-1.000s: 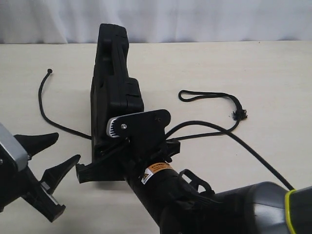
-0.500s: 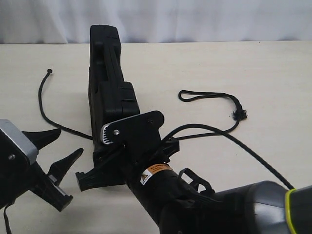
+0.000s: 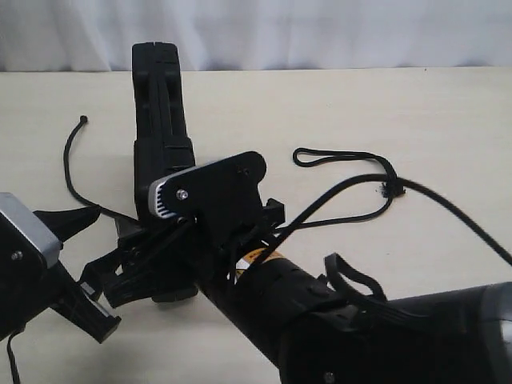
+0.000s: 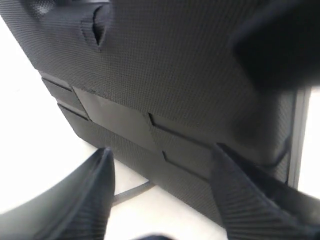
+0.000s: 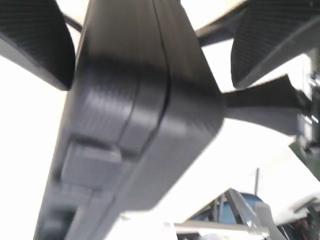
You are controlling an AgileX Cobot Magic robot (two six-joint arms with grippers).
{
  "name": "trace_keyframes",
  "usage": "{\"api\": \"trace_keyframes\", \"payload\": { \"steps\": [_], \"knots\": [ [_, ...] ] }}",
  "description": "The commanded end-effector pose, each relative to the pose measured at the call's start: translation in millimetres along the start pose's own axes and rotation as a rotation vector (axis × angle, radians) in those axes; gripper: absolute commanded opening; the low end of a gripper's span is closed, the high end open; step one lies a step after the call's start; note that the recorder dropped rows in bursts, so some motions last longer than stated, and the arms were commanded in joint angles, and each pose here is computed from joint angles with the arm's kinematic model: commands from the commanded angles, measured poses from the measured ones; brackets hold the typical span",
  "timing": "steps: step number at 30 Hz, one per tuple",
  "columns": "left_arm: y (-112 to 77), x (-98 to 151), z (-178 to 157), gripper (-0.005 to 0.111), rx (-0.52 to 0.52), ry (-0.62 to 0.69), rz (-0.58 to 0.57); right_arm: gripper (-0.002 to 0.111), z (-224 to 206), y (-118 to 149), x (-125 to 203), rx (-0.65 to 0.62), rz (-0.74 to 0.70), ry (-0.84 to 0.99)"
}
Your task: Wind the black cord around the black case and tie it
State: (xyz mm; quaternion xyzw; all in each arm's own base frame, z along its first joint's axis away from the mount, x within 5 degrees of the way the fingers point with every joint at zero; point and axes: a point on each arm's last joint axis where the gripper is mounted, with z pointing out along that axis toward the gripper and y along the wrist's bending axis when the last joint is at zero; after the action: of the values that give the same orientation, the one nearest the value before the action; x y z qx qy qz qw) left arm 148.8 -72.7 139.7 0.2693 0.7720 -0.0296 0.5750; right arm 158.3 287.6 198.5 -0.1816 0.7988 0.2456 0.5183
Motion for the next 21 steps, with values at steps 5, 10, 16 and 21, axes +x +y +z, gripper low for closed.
{"api": "trace_keyframes", "payload": {
  "steps": [5,10,16,21],
  "knots": [
    [-6.9,-2.1,0.3,0.055,0.069,-0.02,0.028,0.079,-4.7,-4.7,-15.2,0.016,0.024,-0.049],
    [-12.8,-1.4,-1.1,0.055,0.133,-0.021,0.025,0.056,4.0,-7.1,-22.3,0.022,0.076,-0.04],
    [-22.3,-1.2,-9.1,0.055,0.26,0.027,0.013,0.024,11.1,-0.9,-24.6,0.008,0.075,-0.033],
    [-17.1,-3.2,-11.9,0.055,0.213,0.035,-0.026,0.023,11.1,-1.9,-24.3,0.019,0.099,-0.028]
  ]
}}
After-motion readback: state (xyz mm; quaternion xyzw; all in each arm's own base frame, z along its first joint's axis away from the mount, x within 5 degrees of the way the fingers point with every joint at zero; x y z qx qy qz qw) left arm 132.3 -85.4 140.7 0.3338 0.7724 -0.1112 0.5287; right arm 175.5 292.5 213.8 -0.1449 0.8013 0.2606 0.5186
